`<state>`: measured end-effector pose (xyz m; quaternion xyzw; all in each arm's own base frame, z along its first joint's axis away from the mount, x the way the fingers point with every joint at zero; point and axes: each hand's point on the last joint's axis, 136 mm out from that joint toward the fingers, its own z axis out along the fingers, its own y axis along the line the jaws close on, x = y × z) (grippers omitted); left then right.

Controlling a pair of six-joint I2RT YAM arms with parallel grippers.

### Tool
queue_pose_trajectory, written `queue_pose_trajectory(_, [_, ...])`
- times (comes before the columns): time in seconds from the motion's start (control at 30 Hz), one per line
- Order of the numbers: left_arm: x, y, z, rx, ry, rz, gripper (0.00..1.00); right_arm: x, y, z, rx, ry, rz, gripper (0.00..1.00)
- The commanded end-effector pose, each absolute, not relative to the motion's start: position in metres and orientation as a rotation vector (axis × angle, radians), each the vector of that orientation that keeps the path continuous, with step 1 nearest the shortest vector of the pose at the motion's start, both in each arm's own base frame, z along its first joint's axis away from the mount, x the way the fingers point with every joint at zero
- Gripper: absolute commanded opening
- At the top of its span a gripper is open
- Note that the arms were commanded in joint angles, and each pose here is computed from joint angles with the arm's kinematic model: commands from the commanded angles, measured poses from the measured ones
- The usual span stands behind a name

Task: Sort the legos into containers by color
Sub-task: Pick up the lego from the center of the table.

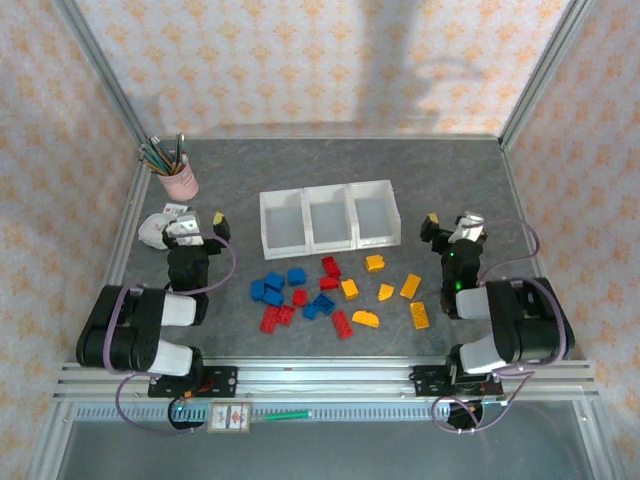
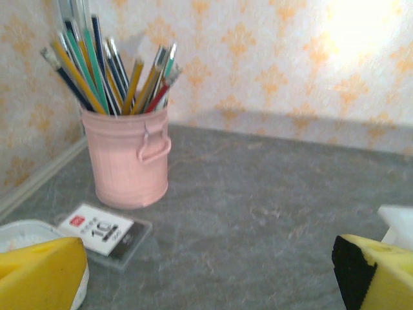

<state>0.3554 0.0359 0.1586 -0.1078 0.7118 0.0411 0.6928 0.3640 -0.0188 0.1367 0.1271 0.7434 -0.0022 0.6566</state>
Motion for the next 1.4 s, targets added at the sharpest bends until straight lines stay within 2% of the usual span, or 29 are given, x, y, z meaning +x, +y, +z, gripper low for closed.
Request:
queue_pose_trajectory(0.0, [0.353, 0.037, 0.166, -0.267, 1.608, 0.065, 0.99, 0.362, -0.030, 0.154, 0.374, 1.667, -0.017, 1.00])
queue_pose_trajectory(0.23, [0.340, 0.034, 0.204, -0.378, 1.512, -0.086, 0.99, 0.365, -0.010, 0.188, 0.410, 1.687, 0.183, 1.00])
queue_pose_trajectory(0.37, [0.331, 0.046, 0.212, -0.558, 1.461, -0.169, 0.99, 0.364, 0.000, 0.198, 0.496, 1.686, 0.337, 1.00])
queue_pose_trajectory(0.5, [0.319, 0.056, 0.206, -0.738, 1.407, -0.249, 0.99, 0.355, -0.007, 0.170, 0.738, 1.767, 0.400, 1.00])
queue_pose_trajectory(0.7, [0.319, 0.050, 0.190, -0.811, 1.485, -0.320, 0.99, 0.355, 0.010, 0.155, 0.665, 1.871, 0.451, 1.00])
queue_pose_trajectory(0.9, [0.322, 0.021, 0.188, -0.735, 1.647, -0.438, 0.99, 0.357, 0.038, 0.148, 0.577, 1.988, 0.454, 1.00])
queue_pose_trajectory(1.1, [0.316, -0.016, 0.174, -0.656, 1.834, -0.541, 0.99, 0.354, 0.090, 0.146, 0.414, 2.111, 0.547, 1.00])
queue_pose_trajectory(1.37, [0.294, -0.073, 0.156, -0.490, 2.098, -0.560, 0.99, 0.328, 0.166, 0.130, 0.135, 2.280, 0.552, 1.00])
